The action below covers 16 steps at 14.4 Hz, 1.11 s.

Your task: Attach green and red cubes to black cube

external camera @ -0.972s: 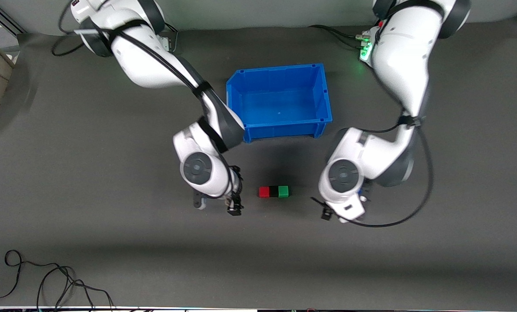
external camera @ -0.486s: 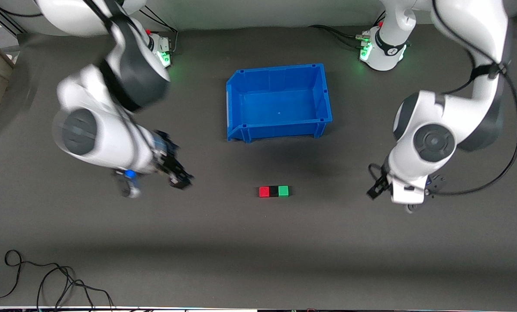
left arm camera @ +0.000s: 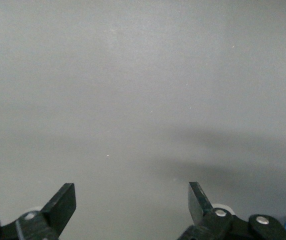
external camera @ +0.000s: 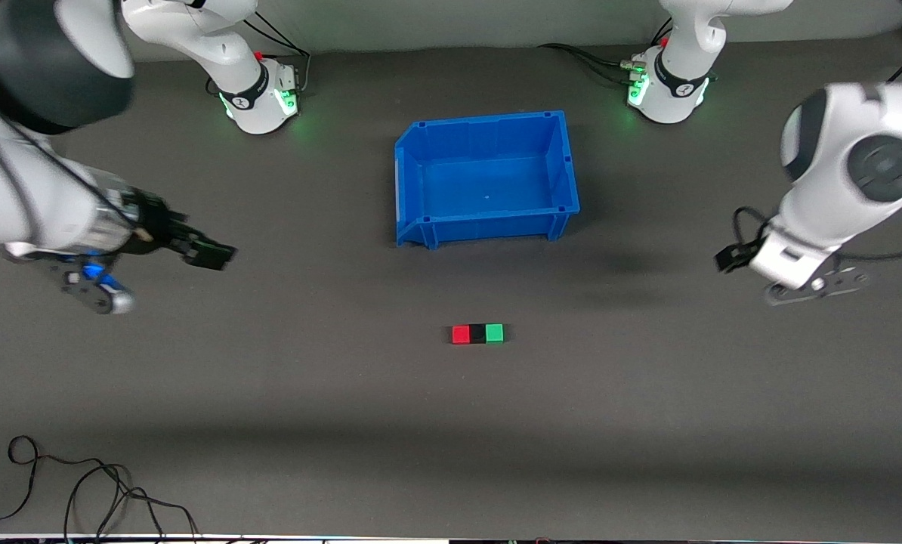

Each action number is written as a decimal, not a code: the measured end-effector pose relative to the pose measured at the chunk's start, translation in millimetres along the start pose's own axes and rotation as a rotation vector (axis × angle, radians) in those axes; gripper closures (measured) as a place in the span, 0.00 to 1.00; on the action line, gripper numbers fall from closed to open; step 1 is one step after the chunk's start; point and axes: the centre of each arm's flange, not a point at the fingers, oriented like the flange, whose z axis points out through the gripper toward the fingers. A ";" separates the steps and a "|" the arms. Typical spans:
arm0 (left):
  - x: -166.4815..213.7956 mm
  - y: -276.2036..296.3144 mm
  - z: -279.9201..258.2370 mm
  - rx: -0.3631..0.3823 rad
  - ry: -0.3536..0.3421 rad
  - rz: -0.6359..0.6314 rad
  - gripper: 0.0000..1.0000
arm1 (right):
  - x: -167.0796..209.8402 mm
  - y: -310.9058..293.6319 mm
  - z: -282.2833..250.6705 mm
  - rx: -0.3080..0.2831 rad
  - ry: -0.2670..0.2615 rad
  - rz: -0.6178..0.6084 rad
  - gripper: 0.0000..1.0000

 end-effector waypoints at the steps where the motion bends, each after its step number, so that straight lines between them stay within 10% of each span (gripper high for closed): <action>1: -5.3 -12.7 -10.1 -0.033 0.009 0.010 0.00 | 7.8 17.9 -4.4 0.001 0.002 -0.064 0.00; 9: 13.4 -21.1 -96.8 -0.075 -0.084 0.036 0.00 | 28.5 57.0 -8.8 -0.051 0.029 -0.369 0.00; 16: 34.9 -65.6 -94.3 -0.171 -0.047 0.162 0.00 | 53.3 118.2 -11.9 0.026 0.114 -0.445 0.00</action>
